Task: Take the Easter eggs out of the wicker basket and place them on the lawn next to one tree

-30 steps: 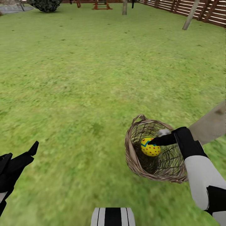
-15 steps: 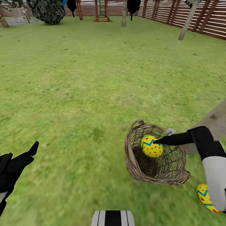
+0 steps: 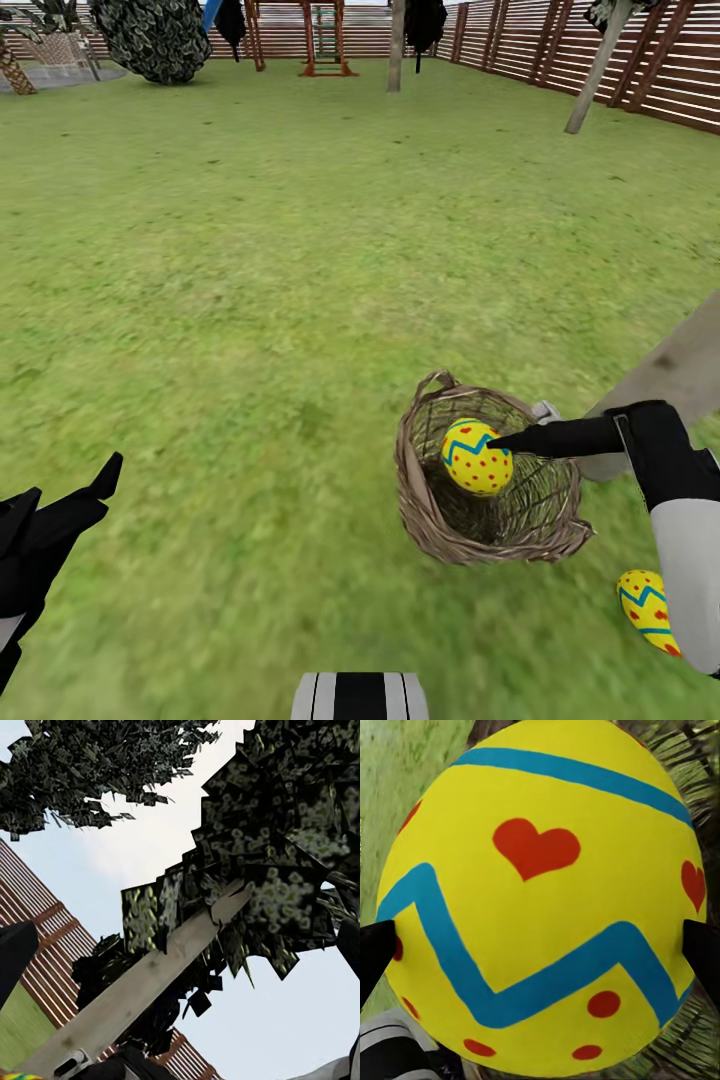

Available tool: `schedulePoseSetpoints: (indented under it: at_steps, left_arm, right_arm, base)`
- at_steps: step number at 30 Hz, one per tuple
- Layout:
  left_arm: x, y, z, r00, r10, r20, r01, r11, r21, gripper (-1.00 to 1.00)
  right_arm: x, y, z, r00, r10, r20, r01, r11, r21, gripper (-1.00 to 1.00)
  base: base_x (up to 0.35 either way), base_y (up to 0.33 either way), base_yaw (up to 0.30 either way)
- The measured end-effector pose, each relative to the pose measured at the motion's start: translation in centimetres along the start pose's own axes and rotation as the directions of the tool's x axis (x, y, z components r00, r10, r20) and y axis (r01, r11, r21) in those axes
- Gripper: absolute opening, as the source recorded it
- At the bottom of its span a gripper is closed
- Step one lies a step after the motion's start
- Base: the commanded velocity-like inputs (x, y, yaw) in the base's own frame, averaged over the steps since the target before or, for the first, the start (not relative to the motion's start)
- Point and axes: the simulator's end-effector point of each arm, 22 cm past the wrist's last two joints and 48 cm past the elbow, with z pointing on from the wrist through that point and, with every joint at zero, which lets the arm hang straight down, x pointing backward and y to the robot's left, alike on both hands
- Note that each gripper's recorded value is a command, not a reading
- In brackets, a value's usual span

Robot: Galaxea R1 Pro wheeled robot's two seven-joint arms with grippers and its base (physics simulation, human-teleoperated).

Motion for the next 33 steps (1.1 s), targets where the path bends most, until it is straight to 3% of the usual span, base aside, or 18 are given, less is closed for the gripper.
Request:
schedulePoseSetpoints:
  at_steps: [2,6,10,14,15,16,23,33]
  left_arm:
    - [0.0,0.0,0.0,1.000,0.000,0.001,0.000,1.000,-0.001,1.00]
    - [0.1,0.0,0.0,1.000,-0.001,0.001,0.001,1.000,-0.001,1.00]
    - [0.1,0.0,0.0,1.000,-0.001,0.001,0.001,1.000,0.000,1.00]
    - [0.1,0.0,0.0,1.000,-0.002,0.002,0.002,1.000,0.000,1.00]
    - [0.1,0.0,0.0,1.000,-0.002,0.002,0.002,1.000,0.000,1.00]
    - [0.1,0.1,0.0,1.000,-0.002,0.002,0.002,1.000,-0.001,1.00]
    - [0.1,-1.4,0.4,0.999,-0.029,0.030,0.028,0.999,0.032,1.00]
    - [0.1,-3.0,1.5,0.998,-0.026,0.057,0.021,0.997,0.079,1.00]
  right_arm:
    - [-1.6,-0.4,-1.9,0.995,0.026,0.097,-0.025,1.000,-0.010,-1.00]
    - [-2.3,-0.8,-3.1,0.985,0.046,0.165,-0.042,0.999,-0.024,-1.00]
    - [-0.9,-1.4,-3.3,0.973,0.108,0.203,-0.097,0.993,-0.065,-1.00]
    - [-1.8,-0.1,-4.3,0.925,0.190,0.330,-0.124,0.970,-0.209,-1.00]
    - [-2.3,-0.1,-4.8,0.898,0.228,0.376,-0.141,0.959,-0.245,-1.00]
    - [-2.4,0.0,-5.0,0.892,0.235,0.387,-0.142,0.957,-0.254,-1.00]
    - [-2.6,0.9,-5.5,0.893,0.229,0.388,-0.136,0.958,-0.251,-1.00]
    - [-3.1,2.5,-6.6,0.886,0.239,0.398,-0.132,0.952,-0.277,-1.00]
  base:
    - [-0.002,0.000,0.000]
    - [0.000,0.000,0.000]
    - [0.000,0.000,0.000]
    - [0.069,-0.037,0.000]
    - [0.021,-0.010,0.000]
    - [0.000,0.000,0.000]
    - [0.000,0.000,0.000]
    - [0.000,0.000,0.000]
